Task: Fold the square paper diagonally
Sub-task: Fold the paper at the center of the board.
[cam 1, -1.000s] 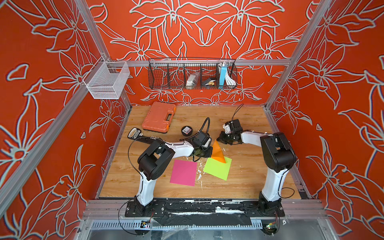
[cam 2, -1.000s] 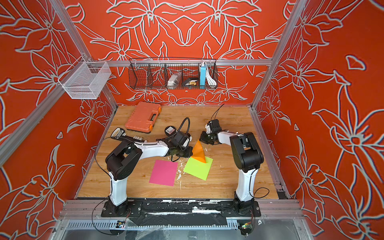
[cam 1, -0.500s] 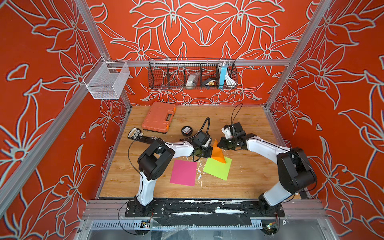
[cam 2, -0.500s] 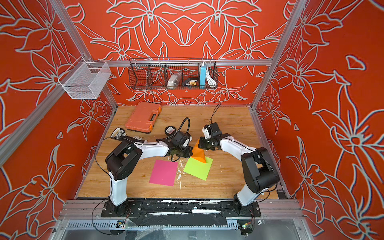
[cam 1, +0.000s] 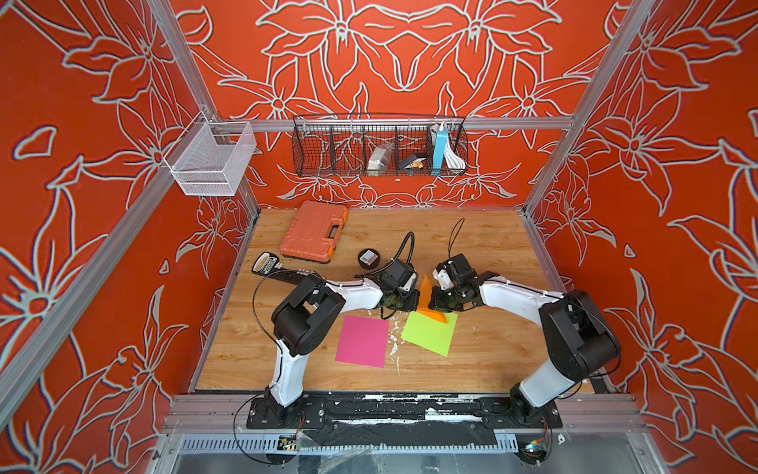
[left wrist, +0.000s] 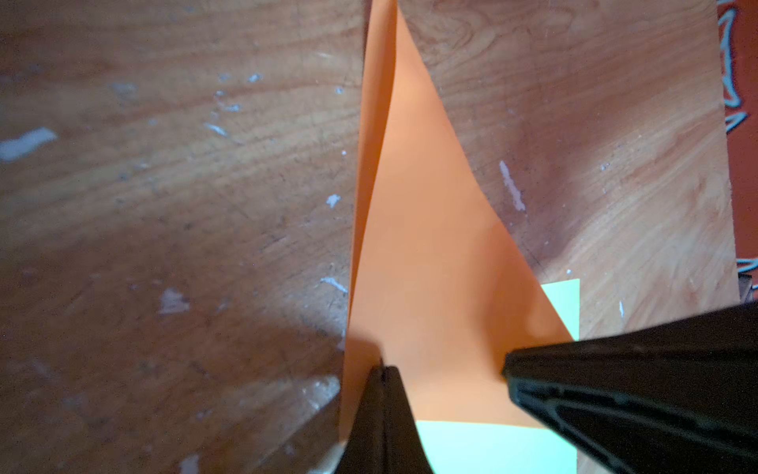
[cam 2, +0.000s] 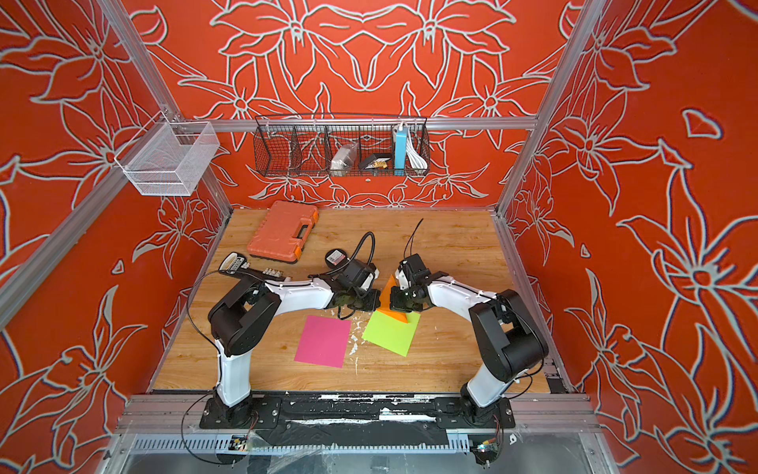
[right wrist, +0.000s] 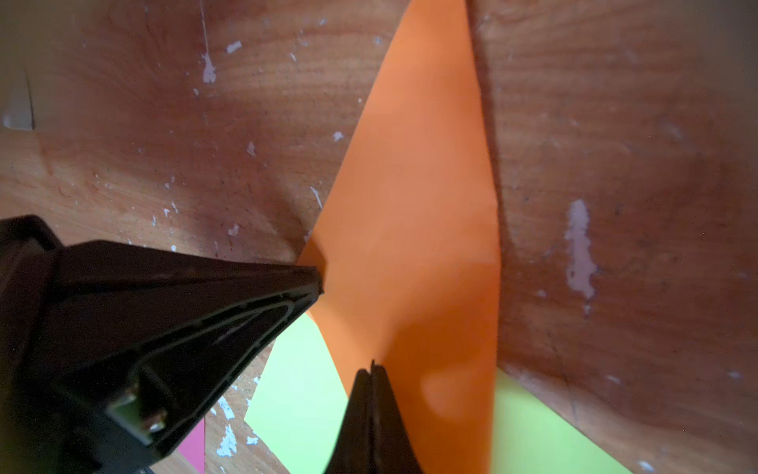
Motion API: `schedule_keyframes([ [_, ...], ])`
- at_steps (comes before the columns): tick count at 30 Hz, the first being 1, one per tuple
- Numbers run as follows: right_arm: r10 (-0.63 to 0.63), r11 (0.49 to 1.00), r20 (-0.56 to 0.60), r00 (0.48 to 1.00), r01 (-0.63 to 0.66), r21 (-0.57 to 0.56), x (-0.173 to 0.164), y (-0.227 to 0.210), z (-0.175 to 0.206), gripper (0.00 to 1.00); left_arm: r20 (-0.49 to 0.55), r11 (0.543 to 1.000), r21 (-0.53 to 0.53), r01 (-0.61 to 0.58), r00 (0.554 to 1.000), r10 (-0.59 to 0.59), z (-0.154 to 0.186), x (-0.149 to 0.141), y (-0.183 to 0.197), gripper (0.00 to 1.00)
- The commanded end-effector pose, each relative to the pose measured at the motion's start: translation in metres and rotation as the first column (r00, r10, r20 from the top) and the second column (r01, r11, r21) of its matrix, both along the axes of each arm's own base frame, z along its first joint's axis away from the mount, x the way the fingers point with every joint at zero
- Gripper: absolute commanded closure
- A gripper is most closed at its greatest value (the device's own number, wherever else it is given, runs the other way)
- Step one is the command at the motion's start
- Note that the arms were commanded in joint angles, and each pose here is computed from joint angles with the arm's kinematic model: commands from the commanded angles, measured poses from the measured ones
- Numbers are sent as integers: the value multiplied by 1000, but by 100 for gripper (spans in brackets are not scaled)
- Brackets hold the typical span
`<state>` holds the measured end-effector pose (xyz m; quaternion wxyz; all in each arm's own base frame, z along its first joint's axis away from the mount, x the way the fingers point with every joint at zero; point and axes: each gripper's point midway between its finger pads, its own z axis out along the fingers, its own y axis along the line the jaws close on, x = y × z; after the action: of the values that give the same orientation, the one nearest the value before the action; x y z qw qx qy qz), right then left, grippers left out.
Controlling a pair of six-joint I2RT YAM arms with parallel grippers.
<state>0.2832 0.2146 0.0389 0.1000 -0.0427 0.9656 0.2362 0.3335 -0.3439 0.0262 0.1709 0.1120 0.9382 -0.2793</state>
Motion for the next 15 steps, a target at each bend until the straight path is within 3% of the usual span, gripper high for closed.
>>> schedule_keyframes([
  [1,-8,998,-34,999,6,-66,-6,-9,-15,100,-56,997,73,14,998,-10,-25,-14,8,100],
  [15,-24,988,-45,999,17,-151,6,-22,-31,100,-55,997,79,13,998,-9,-25,-14,9,100],
])
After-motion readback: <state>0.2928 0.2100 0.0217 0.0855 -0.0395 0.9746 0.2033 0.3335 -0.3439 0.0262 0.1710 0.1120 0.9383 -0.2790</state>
